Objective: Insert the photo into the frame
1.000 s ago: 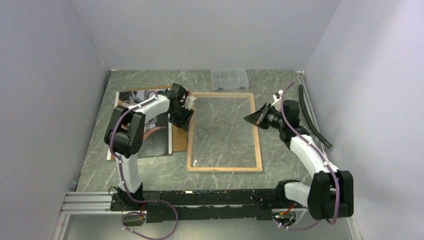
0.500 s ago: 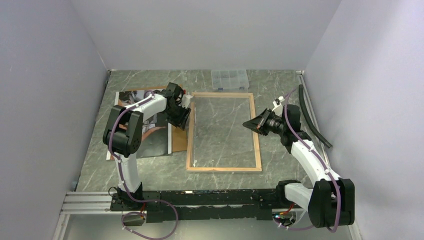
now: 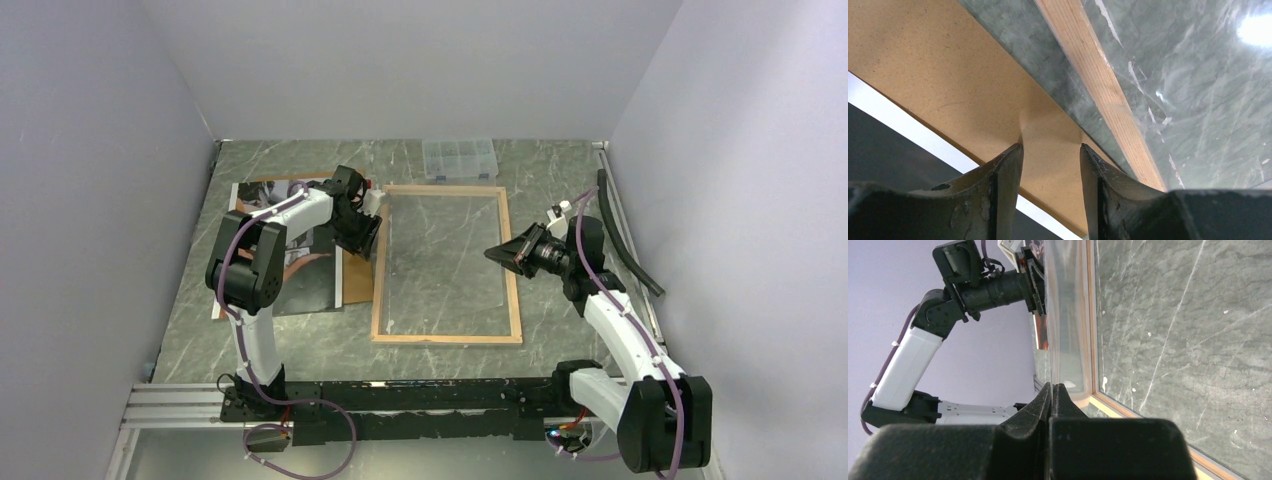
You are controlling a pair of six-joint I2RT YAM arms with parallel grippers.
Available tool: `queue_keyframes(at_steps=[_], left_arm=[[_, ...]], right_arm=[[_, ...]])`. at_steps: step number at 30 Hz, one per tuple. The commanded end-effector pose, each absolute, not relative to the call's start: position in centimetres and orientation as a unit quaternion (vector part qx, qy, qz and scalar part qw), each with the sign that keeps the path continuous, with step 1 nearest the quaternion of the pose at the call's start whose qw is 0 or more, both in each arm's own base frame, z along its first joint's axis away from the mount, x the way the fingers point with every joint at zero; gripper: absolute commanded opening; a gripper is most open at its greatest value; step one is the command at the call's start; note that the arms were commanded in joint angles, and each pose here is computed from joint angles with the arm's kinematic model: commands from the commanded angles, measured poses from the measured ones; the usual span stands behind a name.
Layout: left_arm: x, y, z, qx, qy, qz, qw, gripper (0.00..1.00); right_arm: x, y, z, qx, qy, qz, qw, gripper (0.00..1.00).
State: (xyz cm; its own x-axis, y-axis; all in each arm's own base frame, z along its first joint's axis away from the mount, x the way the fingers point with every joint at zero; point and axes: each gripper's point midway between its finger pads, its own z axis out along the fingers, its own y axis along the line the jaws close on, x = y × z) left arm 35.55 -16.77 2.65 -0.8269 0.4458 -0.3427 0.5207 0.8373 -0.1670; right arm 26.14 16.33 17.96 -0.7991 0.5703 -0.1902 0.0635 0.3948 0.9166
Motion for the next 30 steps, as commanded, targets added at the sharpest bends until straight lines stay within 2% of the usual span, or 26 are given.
queue_keyframes(at_steps=[1,16,30], left_arm=[[35.3,-17.6,3.5,0.259,0.942,-0.145,0.160,0.51],[35.1,-17.5,3.3,0.262,0.941,-0.144,0.159,0.50],[34.9,-18.7,2.3,0.274,0.940,-0.142,0.148,0.50]], right_arm=[[25.7,16.8,19.8,0.189,0.781,0.540,0.249,0.00],[25.8,16.5,17.5,0.191,0.794,0.520,0.249,0.00],[26.5,15.8,17.0,0.147,0.795,0.496,0.315,0.00]])
